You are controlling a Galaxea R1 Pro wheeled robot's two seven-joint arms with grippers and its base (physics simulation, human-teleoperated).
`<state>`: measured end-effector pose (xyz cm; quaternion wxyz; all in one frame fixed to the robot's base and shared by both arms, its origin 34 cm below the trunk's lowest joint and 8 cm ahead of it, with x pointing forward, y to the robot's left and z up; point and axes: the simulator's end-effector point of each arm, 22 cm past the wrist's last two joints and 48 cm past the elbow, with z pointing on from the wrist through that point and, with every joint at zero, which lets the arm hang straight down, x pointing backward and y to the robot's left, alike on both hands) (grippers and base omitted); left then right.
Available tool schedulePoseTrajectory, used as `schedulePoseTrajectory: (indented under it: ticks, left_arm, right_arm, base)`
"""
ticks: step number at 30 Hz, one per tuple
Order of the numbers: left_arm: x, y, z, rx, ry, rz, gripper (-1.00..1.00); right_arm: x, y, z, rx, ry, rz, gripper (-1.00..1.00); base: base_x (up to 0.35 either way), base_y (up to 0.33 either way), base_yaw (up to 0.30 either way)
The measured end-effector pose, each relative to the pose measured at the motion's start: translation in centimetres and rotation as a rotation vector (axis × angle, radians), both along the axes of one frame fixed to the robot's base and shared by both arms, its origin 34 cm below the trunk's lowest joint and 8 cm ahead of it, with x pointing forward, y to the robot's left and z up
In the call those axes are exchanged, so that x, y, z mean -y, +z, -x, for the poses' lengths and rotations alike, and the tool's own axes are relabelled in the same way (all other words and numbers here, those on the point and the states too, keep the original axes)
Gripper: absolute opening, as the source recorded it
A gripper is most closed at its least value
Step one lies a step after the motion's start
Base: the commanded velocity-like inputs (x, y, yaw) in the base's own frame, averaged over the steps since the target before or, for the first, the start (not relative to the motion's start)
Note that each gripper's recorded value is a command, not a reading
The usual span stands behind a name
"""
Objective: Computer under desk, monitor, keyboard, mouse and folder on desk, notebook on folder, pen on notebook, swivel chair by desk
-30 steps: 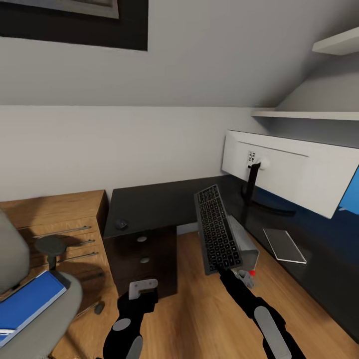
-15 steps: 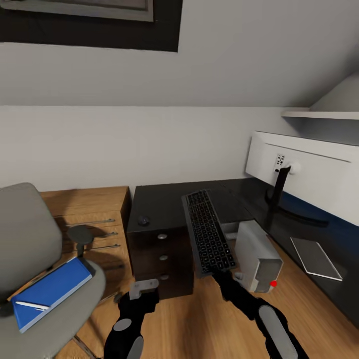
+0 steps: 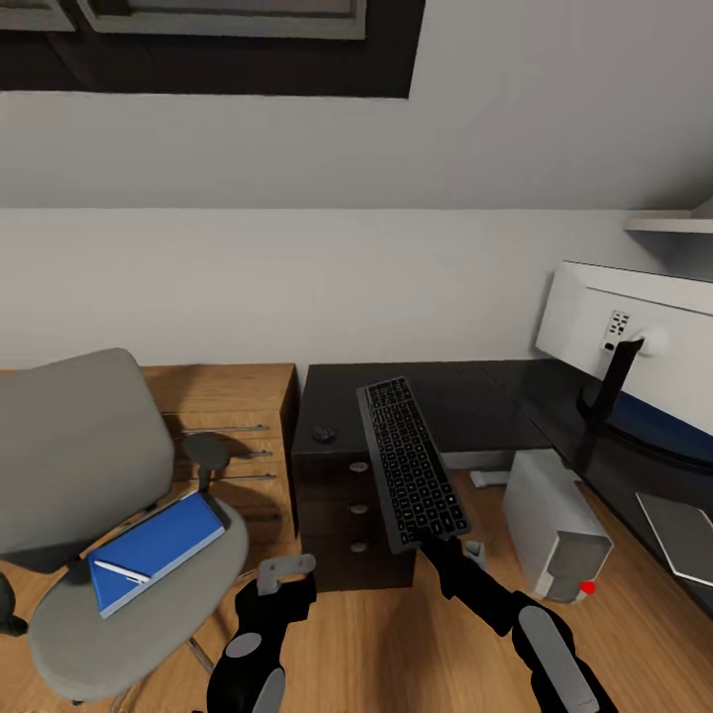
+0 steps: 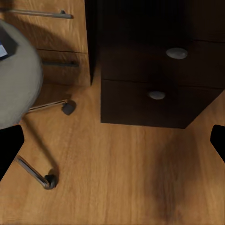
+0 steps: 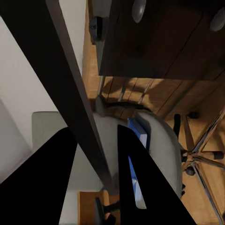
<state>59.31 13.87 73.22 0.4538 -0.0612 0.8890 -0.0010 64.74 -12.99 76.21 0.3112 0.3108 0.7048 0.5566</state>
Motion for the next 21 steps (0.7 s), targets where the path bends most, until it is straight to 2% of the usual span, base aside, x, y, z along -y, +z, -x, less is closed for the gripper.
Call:
schedulePoseTrajectory:
  ticks: [8,21]
  left_arm:
    - [0.0,-0.1,0.0,-0.001,-0.001,0.001,1.0]
    - [0.1,-0.1,0.0,-0.002,-0.001,0.001,1.0]
  right_arm:
    - [0.2,2.5,-0.7,0.059,-0.003,0.005,-1.0]
    - [0.7,1.6,-0.3,0.043,-0.004,0.017,-1.0]
  base:
    - [0.0,0.0,0.041]
    - [0.0,0.0,0.001]
